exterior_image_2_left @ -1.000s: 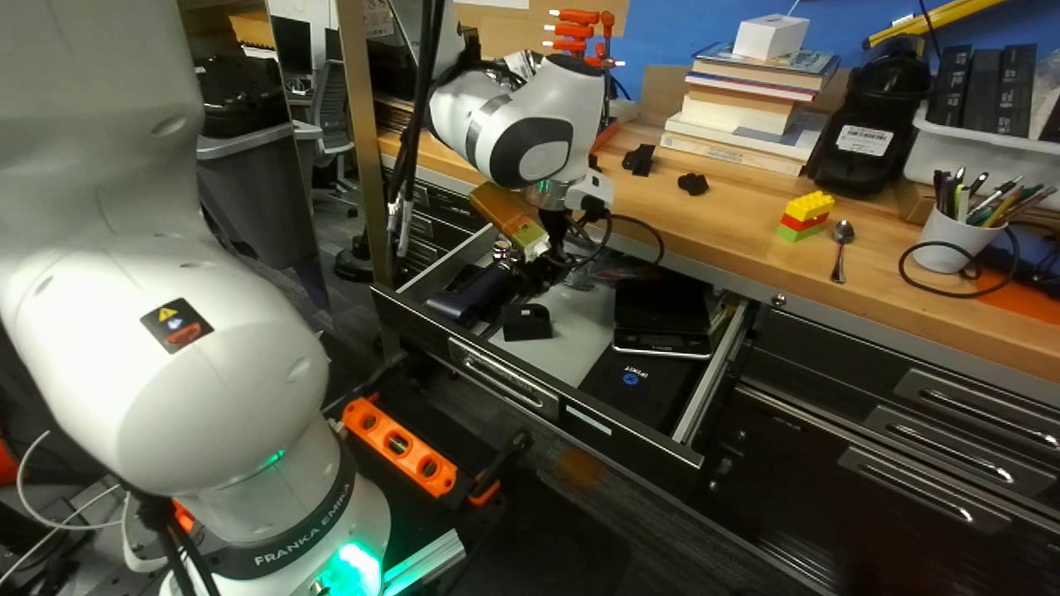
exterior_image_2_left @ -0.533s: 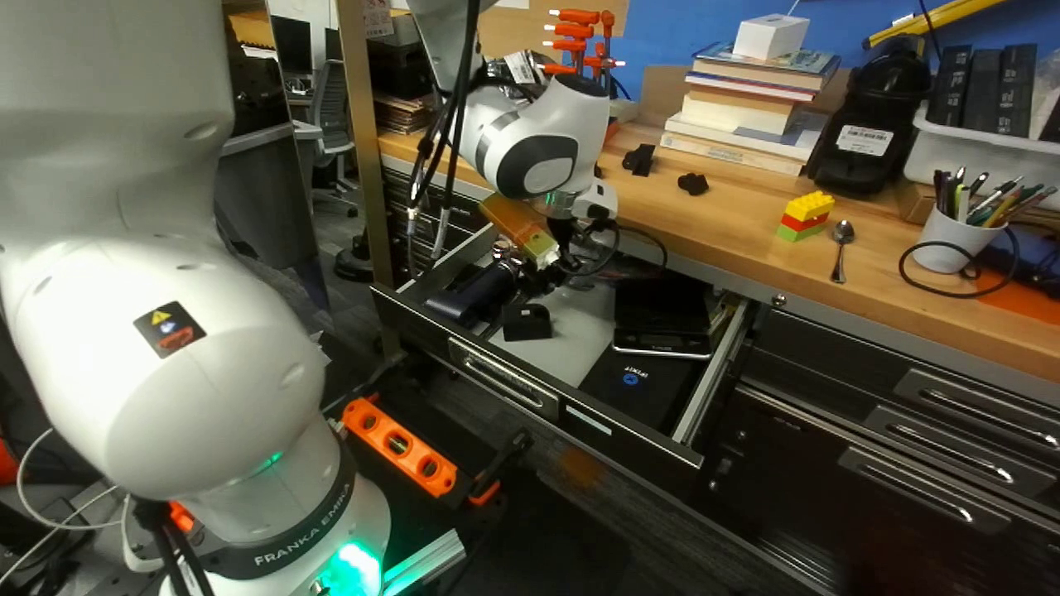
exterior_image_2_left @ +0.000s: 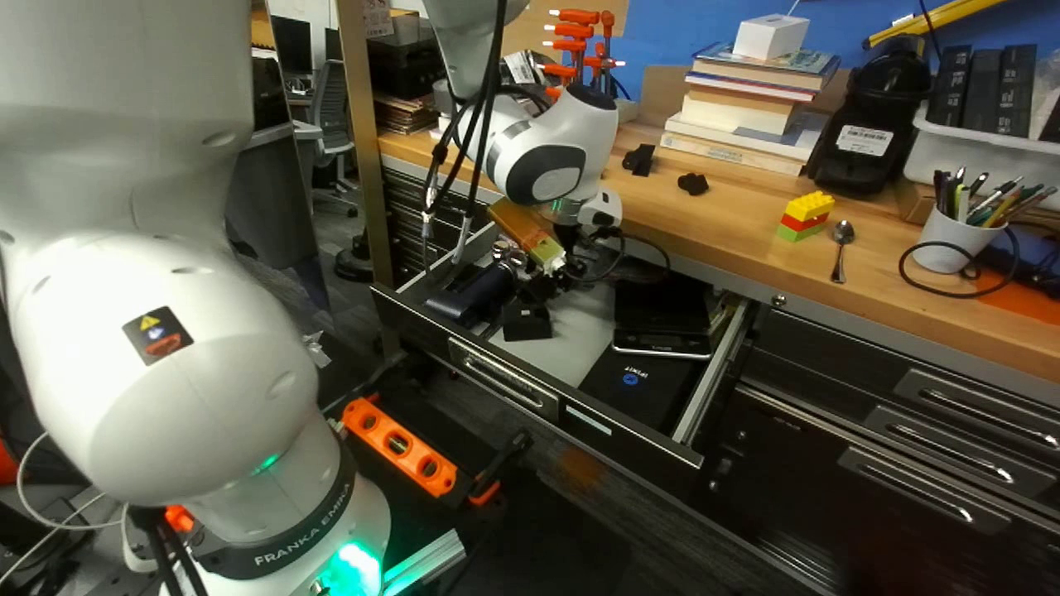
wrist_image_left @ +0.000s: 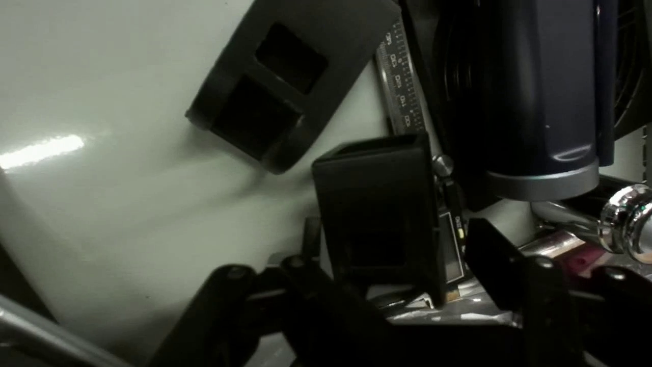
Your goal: Pick up the black objects from the countertop and put them inside the open drawer then close the drawer
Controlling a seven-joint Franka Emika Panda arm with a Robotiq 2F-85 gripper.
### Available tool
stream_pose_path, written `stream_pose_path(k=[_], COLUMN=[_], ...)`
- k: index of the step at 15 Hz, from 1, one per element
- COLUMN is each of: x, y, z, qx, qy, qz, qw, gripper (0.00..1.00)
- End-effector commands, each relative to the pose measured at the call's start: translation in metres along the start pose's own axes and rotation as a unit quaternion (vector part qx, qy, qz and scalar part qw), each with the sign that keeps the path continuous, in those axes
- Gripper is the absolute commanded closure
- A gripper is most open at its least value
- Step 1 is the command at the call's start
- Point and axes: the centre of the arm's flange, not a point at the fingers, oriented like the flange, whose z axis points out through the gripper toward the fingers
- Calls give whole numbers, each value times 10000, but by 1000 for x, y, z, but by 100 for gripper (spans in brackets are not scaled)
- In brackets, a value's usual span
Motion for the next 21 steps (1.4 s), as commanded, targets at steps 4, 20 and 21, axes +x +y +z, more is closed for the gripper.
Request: stream_pose_path(k=[4,20,21], x=[1,133,139], y=[6,-59,-65], z=[-30,-189,-188], qx=[-186,-447,-367], qy=[28,705,697], qz=[225,-1106,-1186], qw=[9996,9904,9898], gripper=[0,0,0])
